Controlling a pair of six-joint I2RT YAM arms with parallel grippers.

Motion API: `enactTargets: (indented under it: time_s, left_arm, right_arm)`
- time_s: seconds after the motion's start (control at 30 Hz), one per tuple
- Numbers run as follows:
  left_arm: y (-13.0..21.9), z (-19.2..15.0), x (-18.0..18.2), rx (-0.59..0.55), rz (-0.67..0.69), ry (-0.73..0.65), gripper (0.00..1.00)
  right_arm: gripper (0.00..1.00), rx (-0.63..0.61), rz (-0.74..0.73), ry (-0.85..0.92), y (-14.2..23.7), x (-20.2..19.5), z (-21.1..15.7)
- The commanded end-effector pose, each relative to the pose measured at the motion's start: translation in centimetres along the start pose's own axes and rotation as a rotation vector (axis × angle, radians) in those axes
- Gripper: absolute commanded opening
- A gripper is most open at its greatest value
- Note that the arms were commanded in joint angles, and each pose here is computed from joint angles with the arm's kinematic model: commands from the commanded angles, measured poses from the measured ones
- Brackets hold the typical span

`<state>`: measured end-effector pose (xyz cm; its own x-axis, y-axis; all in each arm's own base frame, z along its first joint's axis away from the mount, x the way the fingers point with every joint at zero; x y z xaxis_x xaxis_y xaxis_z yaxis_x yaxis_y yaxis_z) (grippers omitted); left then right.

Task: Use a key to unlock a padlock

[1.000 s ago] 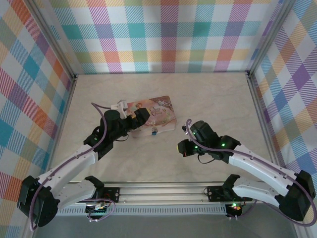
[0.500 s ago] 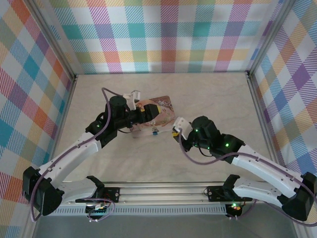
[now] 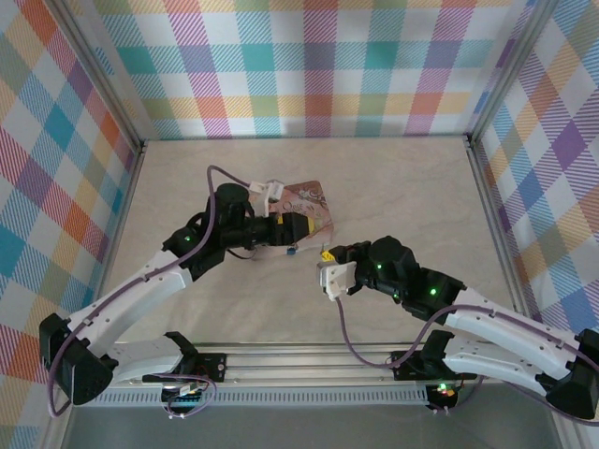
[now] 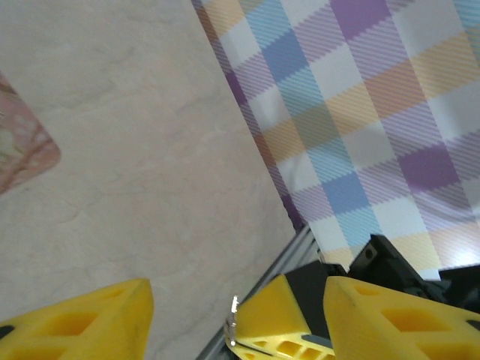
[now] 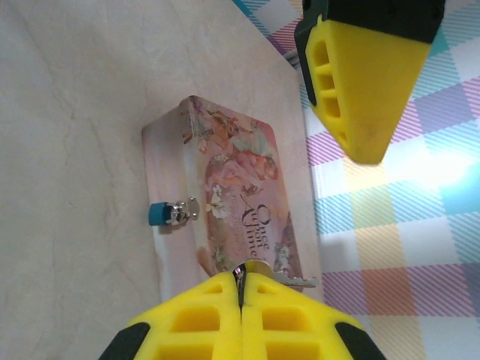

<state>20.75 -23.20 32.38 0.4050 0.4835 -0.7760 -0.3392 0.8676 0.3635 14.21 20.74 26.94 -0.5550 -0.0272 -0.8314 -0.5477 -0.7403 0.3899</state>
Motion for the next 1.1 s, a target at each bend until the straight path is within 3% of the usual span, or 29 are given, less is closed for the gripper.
enactTargets:
  time_s: [0.0,0.43,0.8,1.0,1.07]
  left_arm:
    - [-1.1,-0.5,-1.4,0.063,-0.044,-0.055,0.57]
    - [-4.1,-2.1,-2.0,0.126,-0.025,-0.081,0.34]
    - [-5.3,-2.7,-1.6,0.164,-0.015,-0.087,0.21]
    - [-5.2,-2.8,-1.4,0.161,-0.004,-0.094,0.02]
    - [-4.9,-2.8,-1.5,0.150,0.000,-0.100,0.00]
  right_arm:
    - [0.00,-0.015,-0.026,0.102,0.7,-0.4,0.2]
    - [0.00,-0.043,0.045,0.106,1.3,1.2,0.0]
    - [0.00,-0.054,0.033,0.082,1.2,1.0,0.1]
    - [0.00,-0.051,0.025,0.060,1.2,0.9,0.1]
    - [0.00,-0.042,0.025,0.054,1.1,0.9,0.0]
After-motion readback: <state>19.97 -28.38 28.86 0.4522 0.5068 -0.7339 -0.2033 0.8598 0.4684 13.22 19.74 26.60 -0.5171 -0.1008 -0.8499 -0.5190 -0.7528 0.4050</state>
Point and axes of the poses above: each hand's point on the last joint's axis, 136 mm out from that joint toward the fingers, its own y axis back along the fingers, its own x axis along the line the jaws close on, z = x × y, the point moved 8 cm from there along y, back along the fingers, and after that the axes turned 3 degrees about y, right-handed, at the moved point
